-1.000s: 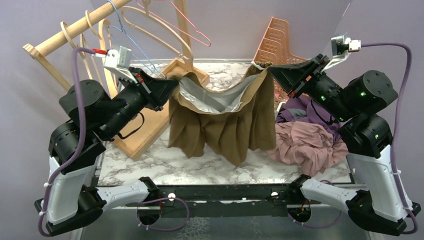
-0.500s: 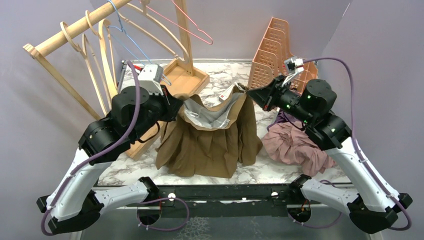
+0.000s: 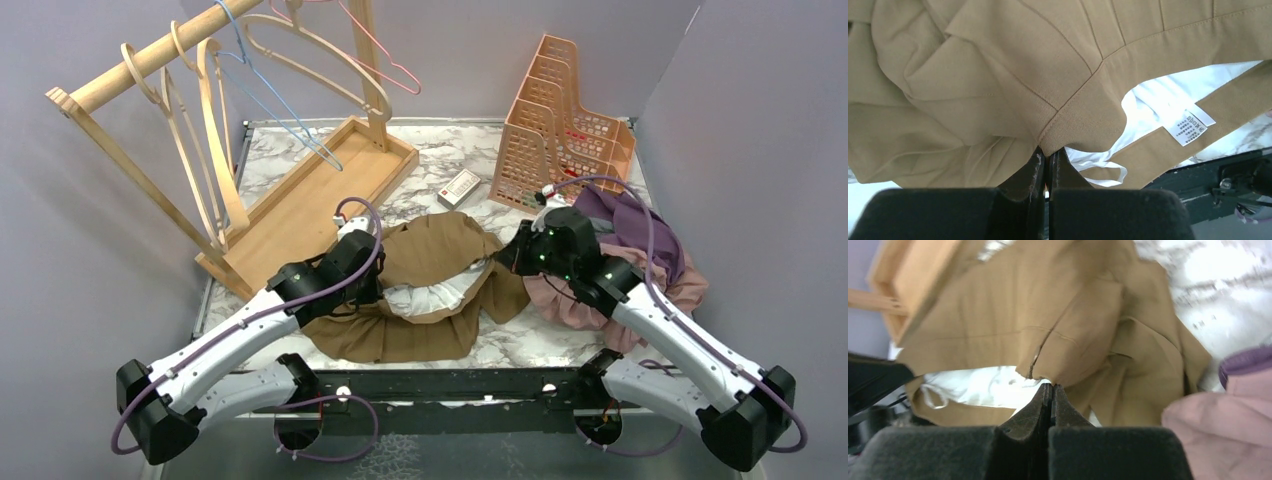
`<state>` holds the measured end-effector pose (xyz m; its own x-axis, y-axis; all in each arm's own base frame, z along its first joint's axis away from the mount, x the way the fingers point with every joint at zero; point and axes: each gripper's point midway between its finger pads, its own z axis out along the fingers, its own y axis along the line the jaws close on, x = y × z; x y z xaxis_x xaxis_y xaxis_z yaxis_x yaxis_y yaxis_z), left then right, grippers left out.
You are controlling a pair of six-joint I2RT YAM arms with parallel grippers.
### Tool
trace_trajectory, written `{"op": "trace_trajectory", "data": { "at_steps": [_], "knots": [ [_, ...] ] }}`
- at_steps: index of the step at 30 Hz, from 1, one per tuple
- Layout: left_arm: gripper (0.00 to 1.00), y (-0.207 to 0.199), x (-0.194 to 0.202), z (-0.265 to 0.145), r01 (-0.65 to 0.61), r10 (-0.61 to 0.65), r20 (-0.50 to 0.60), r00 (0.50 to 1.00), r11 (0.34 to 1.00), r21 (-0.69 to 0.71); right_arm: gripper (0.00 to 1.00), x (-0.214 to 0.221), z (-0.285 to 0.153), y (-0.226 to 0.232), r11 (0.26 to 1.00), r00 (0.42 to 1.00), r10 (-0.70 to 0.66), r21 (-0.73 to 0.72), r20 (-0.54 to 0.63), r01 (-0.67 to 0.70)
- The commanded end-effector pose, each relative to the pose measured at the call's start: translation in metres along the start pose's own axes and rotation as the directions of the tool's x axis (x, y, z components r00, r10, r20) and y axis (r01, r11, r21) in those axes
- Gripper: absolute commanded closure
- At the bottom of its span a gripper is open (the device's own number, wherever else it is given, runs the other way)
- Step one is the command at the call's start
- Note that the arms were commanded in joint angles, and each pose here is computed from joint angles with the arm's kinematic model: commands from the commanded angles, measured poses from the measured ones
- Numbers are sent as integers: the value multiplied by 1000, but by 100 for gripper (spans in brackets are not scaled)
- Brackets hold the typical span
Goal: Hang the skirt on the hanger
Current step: Adjust the skirt at the center of the board.
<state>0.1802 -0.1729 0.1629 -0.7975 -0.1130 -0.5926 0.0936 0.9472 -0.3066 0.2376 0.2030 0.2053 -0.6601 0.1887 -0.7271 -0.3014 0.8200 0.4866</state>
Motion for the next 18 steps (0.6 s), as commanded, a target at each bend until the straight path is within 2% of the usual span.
{"op": "trace_trajectory", "data": {
  "at_steps": [1, 4, 7, 15, 18],
  "knots": [
    [100, -1, -2, 18, 105, -104, 35, 994, 994, -19, 99, 28, 13, -48, 966, 993, 110, 239, -49, -95],
    [100, 8, -2, 28, 126, -123, 39, 992, 989, -75, 99, 44, 20, -70, 931, 986, 138, 353, -95, -96],
    [100, 16, -4, 37, 138, -135, 35, 990, 984, -109, 99, 52, 29, -77, 912, 979, 154, 401, -131, -89],
    [100, 35, 16, 64, 118, -123, -29, 992, 982, -149, 99, 70, 52, -77, 929, 967, 134, 368, -218, -46],
    [95, 46, 24, 69, 119, -128, -47, 991, 980, -162, 91, 76, 55, -74, 940, 960, 122, 340, -252, -30]
  ]
}}
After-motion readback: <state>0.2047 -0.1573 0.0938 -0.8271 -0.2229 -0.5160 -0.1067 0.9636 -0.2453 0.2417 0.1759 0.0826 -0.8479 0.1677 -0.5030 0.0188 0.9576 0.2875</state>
